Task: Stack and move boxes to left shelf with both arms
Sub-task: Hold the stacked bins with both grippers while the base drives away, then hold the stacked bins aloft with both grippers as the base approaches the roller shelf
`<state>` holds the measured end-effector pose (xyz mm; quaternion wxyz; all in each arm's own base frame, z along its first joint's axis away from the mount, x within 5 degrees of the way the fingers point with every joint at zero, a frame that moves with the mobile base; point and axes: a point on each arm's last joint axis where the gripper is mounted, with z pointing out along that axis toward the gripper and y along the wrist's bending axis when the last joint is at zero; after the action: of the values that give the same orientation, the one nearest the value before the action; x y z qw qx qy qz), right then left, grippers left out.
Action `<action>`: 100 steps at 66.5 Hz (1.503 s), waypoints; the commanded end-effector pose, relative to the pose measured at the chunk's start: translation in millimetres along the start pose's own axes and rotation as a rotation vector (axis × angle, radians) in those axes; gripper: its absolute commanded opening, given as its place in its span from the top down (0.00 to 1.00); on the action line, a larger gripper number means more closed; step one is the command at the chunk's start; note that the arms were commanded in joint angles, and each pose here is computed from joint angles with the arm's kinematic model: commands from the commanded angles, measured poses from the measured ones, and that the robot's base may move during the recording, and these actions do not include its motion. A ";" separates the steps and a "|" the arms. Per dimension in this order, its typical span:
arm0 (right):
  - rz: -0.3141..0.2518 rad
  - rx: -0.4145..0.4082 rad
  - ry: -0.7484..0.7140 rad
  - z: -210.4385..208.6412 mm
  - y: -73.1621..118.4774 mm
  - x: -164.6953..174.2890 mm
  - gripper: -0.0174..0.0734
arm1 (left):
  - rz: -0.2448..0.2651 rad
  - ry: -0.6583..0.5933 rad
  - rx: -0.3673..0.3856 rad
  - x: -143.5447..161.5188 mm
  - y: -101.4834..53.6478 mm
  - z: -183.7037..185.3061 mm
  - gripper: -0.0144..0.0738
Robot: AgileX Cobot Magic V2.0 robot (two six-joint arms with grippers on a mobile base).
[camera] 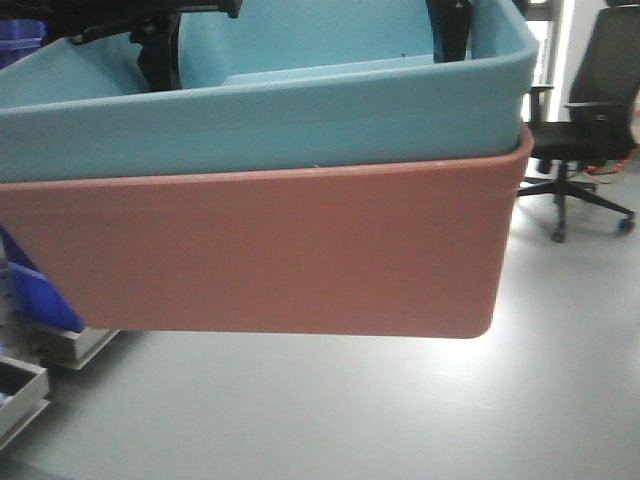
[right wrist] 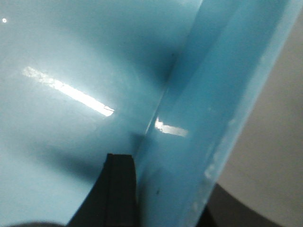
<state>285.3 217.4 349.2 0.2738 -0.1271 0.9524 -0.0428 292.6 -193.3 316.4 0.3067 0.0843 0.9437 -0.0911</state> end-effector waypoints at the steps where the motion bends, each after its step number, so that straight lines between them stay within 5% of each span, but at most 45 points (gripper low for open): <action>1: 0.014 -0.238 -0.281 -34.3 17.3 -23.5 0.75 | -0.013 -0.252 0.255 -23.0 -34.3 -43.1 0.85; 100: 0.014 -0.238 -0.281 -34.3 17.3 -23.5 0.75 | -0.013 -0.252 0.255 -23.0 -34.3 -43.1 0.85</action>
<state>285.3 217.4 349.2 0.2738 -0.1271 0.9524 -0.0428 292.6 -193.3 316.4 0.3067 0.0843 0.9437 -0.0911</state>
